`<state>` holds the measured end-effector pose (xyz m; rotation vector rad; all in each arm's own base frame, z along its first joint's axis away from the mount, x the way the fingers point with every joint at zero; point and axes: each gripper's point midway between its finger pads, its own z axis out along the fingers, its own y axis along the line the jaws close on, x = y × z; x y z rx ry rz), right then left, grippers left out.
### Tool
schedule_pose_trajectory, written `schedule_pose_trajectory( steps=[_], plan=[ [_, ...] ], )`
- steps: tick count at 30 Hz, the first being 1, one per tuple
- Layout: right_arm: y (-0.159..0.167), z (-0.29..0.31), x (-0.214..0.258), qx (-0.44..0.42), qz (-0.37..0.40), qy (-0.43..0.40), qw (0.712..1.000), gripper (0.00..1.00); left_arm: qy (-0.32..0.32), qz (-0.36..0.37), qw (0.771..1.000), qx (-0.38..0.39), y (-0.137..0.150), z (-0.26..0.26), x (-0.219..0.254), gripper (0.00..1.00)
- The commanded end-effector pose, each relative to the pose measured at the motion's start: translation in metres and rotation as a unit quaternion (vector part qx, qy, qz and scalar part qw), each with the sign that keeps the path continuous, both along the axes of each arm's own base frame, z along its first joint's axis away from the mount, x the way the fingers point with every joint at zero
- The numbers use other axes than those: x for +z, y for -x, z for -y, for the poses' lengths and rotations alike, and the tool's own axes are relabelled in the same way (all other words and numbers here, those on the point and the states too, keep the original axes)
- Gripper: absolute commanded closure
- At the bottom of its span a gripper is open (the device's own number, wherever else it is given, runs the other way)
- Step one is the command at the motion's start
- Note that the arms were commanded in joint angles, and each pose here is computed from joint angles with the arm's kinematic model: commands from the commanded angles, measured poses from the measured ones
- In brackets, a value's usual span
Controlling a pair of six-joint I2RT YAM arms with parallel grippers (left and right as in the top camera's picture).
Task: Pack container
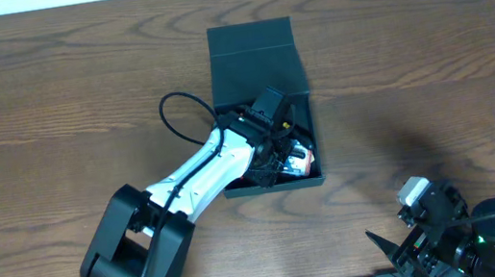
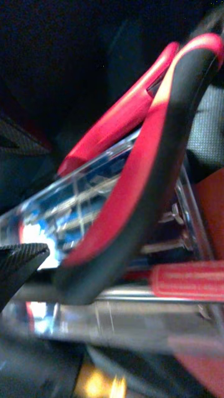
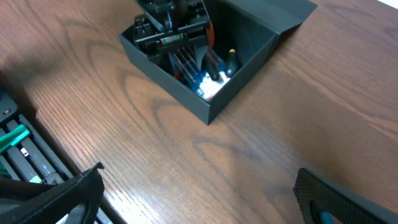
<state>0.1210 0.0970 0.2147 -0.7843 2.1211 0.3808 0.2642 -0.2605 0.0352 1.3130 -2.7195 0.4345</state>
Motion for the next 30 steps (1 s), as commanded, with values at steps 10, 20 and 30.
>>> schedule_pose_trajectory(
  steps=[10,20,30],
  plan=[
    [0.000,0.001,-0.001,-0.008,-0.004,-0.006,1.000,0.01,-0.007,0.126,0.992,-0.004,-0.010,-0.025,0.078,0.53],
    [0.000,0.001,-0.001,-0.008,-0.004,-0.006,1.000,0.01,-0.024,0.234,0.962,-0.141,-0.021,-0.042,0.121,0.06],
    [0.000,0.001,-0.001,-0.009,-0.004,-0.006,1.000,0.01,-0.029,0.387,0.902,-0.189,-0.034,-0.080,0.204,0.01]
  ],
)
